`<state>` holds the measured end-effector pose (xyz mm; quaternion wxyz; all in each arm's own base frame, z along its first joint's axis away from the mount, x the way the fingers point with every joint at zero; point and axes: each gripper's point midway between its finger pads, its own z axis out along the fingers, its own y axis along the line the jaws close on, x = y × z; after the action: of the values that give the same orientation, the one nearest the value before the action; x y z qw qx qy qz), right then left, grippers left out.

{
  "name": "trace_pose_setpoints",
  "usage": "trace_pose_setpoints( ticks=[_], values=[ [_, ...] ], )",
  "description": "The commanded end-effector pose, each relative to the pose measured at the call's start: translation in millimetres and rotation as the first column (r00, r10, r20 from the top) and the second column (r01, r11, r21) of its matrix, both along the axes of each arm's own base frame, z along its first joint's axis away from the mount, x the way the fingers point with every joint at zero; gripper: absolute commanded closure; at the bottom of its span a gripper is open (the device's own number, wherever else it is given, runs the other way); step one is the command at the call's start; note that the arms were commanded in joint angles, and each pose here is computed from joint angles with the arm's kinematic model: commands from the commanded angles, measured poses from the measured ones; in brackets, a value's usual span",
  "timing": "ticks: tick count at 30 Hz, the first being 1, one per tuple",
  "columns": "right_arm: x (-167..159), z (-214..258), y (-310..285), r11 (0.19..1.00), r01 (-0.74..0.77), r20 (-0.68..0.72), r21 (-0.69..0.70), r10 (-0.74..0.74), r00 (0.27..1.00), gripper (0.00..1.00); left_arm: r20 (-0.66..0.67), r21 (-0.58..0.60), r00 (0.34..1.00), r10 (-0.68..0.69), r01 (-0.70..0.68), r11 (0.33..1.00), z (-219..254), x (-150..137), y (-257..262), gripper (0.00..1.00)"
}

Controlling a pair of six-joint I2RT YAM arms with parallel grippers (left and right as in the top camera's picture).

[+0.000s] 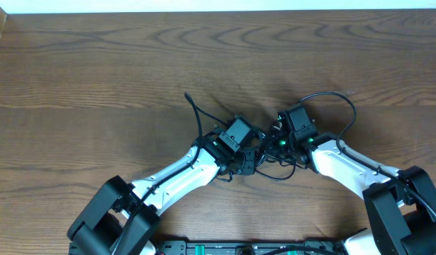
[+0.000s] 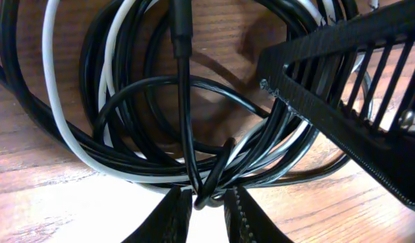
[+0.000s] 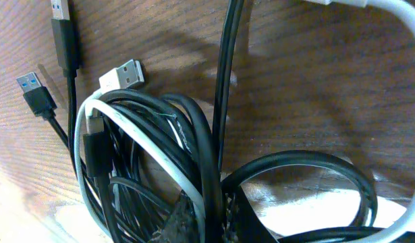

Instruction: Untangle cables

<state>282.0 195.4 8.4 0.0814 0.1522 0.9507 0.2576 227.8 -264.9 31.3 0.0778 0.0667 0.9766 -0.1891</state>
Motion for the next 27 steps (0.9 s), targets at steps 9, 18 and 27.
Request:
trace_pose_setpoints(
  ticks=[9, 18, 27],
  values=[
    [3, -2, -5, 1.0, 0.026, -0.005, -0.016, -0.026, 1.0, 0.99, 0.015, 0.055, 0.998, -0.067, 0.067, 0.996, -13, -4, 10, 0.81],
    [3, -2, -5, 1.0, 0.024, -0.004, -0.017, -0.024, 1.0, 0.99, -0.006, 0.067, 0.998, -0.056, 0.057, 0.996, -26, -4, 10, 0.81],
    [2, -3, -5, 1.0, 0.01, 0.001, -0.02, -0.01, 1.0, 0.99, 0.036, 0.064, 0.991, -0.129, 0.127, 0.99, -20, -2, 8, 0.92]
  ],
)
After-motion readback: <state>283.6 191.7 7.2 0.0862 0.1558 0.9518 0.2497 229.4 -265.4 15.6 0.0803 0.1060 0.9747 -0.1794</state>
